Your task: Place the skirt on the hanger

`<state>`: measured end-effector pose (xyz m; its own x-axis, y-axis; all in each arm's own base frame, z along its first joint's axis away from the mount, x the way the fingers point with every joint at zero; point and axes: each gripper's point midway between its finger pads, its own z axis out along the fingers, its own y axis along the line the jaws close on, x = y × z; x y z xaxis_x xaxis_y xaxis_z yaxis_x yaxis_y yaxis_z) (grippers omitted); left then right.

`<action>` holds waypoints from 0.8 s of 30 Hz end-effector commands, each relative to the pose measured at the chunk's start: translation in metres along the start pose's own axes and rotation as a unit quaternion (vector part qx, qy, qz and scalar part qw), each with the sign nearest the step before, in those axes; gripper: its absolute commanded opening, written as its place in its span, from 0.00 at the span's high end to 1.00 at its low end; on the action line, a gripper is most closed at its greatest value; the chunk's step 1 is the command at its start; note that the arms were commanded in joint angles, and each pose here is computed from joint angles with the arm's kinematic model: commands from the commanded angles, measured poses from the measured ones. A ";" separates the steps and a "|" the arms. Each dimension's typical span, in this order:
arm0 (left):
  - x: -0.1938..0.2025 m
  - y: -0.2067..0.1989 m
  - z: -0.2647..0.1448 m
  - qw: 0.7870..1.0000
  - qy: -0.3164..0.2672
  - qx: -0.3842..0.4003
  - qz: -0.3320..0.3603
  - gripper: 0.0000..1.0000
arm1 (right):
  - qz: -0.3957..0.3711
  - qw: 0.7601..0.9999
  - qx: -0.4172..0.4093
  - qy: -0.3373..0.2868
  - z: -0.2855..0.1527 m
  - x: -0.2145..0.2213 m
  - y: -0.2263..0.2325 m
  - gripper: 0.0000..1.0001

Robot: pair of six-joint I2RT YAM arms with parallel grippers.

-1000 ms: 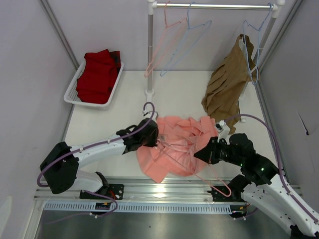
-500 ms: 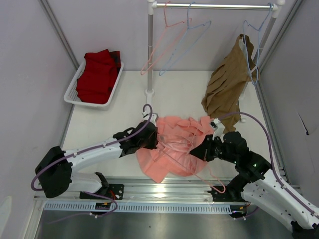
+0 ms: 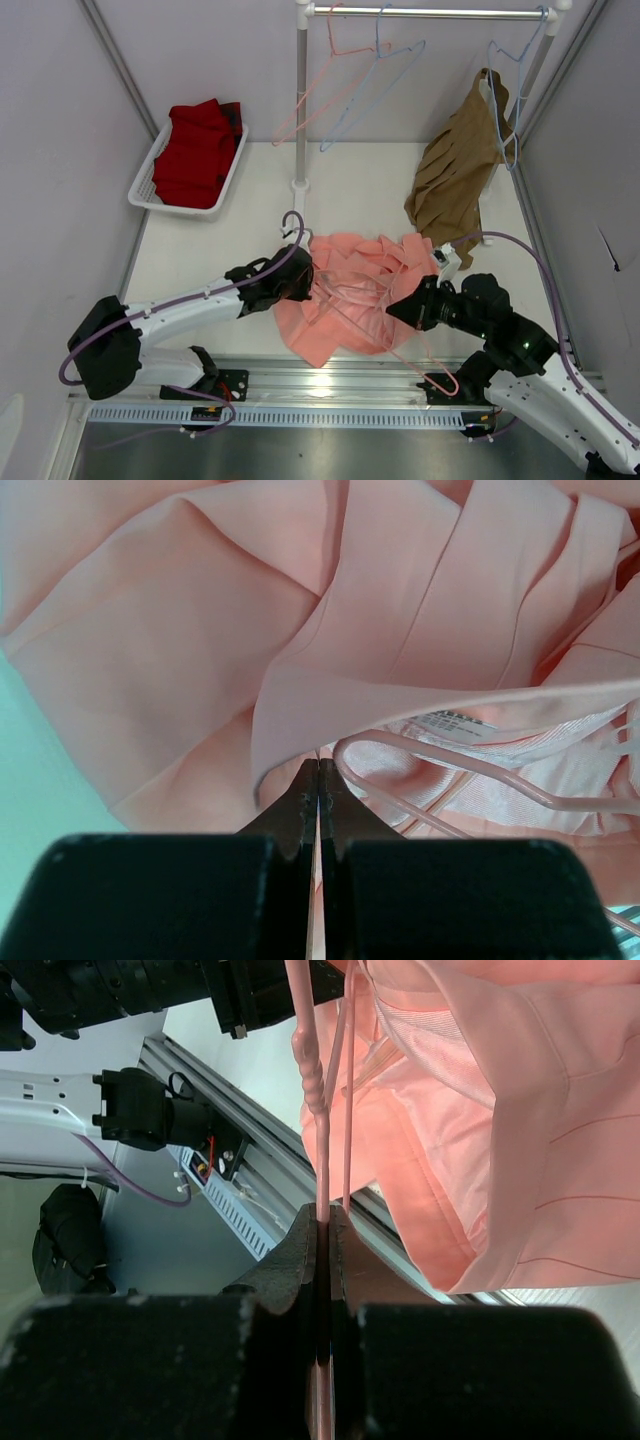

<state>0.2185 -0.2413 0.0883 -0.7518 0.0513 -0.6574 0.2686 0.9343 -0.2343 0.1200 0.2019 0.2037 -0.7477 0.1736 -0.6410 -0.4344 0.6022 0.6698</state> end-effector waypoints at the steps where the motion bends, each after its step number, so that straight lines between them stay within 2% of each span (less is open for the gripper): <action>1: -0.009 -0.002 -0.009 1.000 -0.024 0.004 -0.012 1.00 | 0.004 1.000 -0.010 -0.002 -0.003 -0.001 0.006 1.00; 16: -0.007 -0.011 -0.008 0.999 -0.023 0.021 -0.005 1.00 | 0.012 0.999 -0.030 0.011 0.008 0.007 0.006 1.00; 24: -0.010 -0.024 -0.012 0.999 -0.025 0.045 0.009 1.00 | 0.006 0.998 -0.067 0.006 0.015 0.006 0.015 1.00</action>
<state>0.2101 -0.2470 0.0939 -0.7416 0.0646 -0.6677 0.3036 0.9199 -0.2482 0.1154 0.2126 0.1856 -0.7830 0.1511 -0.6034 -0.4326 0.5648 0.7028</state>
